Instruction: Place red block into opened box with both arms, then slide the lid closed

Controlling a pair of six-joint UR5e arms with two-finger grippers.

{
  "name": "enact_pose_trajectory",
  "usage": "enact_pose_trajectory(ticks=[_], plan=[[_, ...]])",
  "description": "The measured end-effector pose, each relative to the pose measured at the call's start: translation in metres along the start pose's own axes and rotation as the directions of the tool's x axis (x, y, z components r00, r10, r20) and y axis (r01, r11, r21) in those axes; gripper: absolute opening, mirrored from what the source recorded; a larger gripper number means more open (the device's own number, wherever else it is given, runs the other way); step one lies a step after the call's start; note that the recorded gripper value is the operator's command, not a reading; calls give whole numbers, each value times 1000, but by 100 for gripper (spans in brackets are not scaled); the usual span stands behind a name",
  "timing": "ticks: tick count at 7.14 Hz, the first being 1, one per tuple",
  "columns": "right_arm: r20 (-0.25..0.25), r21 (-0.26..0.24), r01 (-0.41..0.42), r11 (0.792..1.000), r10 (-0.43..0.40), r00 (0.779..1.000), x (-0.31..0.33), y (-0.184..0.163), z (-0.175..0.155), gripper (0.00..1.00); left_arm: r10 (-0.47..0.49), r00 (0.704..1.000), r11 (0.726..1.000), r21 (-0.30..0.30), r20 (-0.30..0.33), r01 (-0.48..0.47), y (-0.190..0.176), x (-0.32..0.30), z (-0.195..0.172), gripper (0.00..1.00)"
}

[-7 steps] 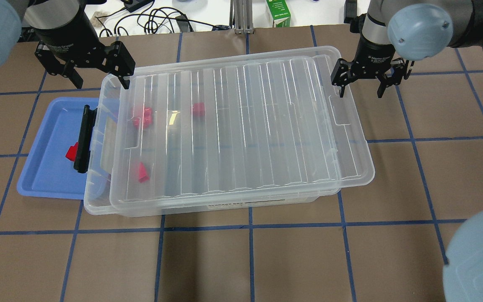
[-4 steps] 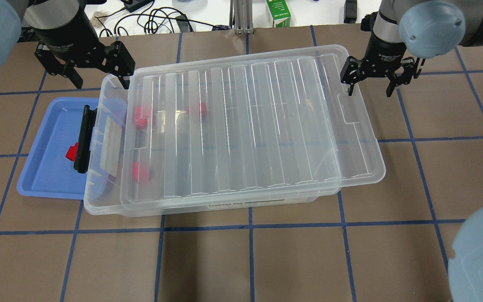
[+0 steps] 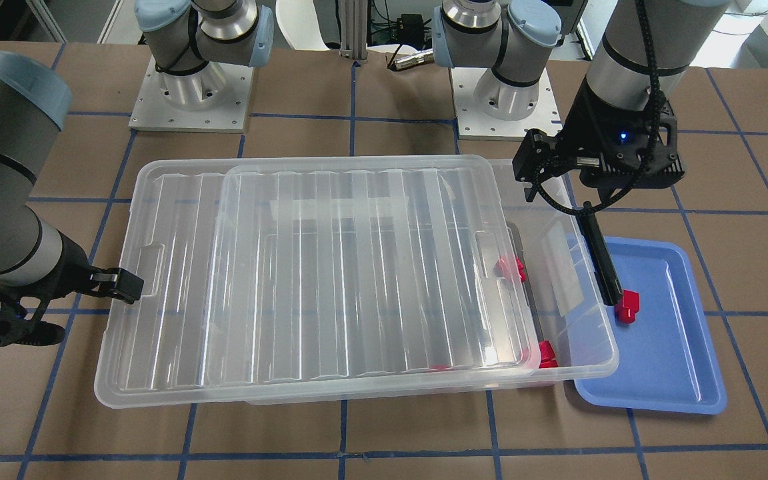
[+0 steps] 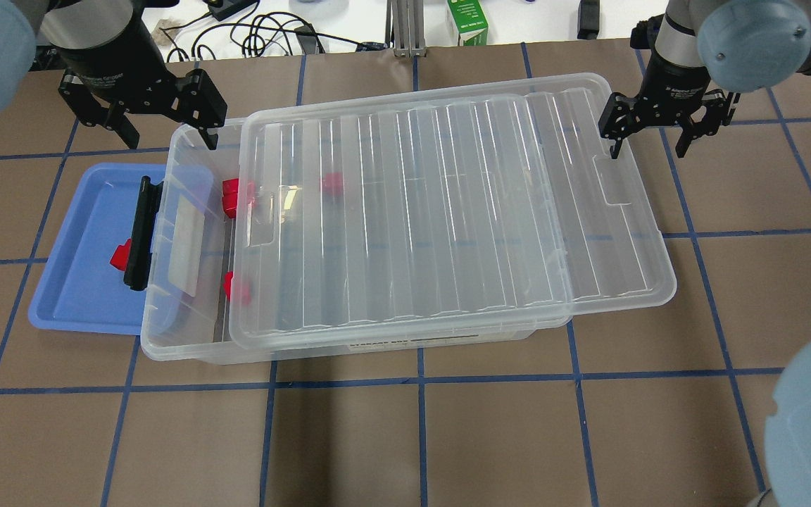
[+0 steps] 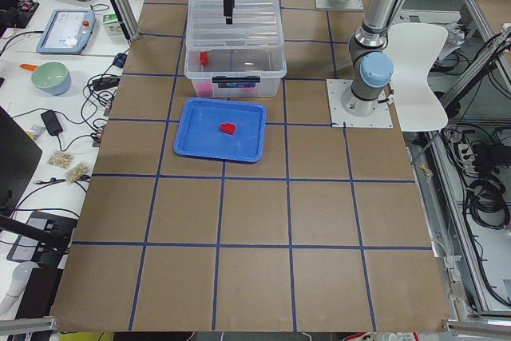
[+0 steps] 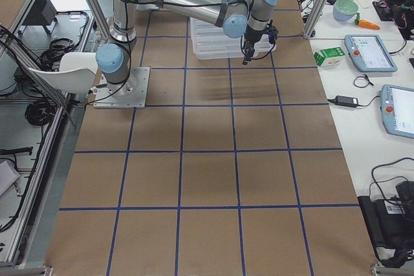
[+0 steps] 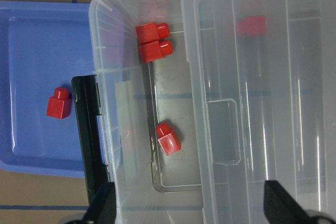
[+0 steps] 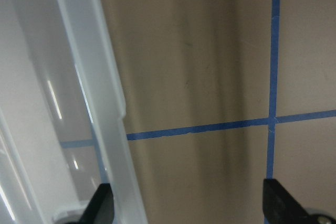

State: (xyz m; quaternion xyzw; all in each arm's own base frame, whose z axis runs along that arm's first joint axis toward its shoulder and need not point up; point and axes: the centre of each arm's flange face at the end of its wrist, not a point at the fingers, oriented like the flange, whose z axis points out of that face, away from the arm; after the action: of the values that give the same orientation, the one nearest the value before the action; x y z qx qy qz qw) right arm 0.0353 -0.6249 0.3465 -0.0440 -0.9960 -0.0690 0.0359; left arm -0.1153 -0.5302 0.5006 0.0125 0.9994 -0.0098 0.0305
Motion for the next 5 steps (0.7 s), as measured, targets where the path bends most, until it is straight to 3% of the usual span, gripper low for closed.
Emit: enact_pose_trajectory(ticks=[2,5], plan=[[-1,2,-21,1000,21,1000,16,-3,-1,100,0,1000,1000,0,0,0,0,0,0,100],[-19,-1,11,1000,-11,1000,39,-5,0,100,0,1000,1000,0,0,0,0,0,0,100]])
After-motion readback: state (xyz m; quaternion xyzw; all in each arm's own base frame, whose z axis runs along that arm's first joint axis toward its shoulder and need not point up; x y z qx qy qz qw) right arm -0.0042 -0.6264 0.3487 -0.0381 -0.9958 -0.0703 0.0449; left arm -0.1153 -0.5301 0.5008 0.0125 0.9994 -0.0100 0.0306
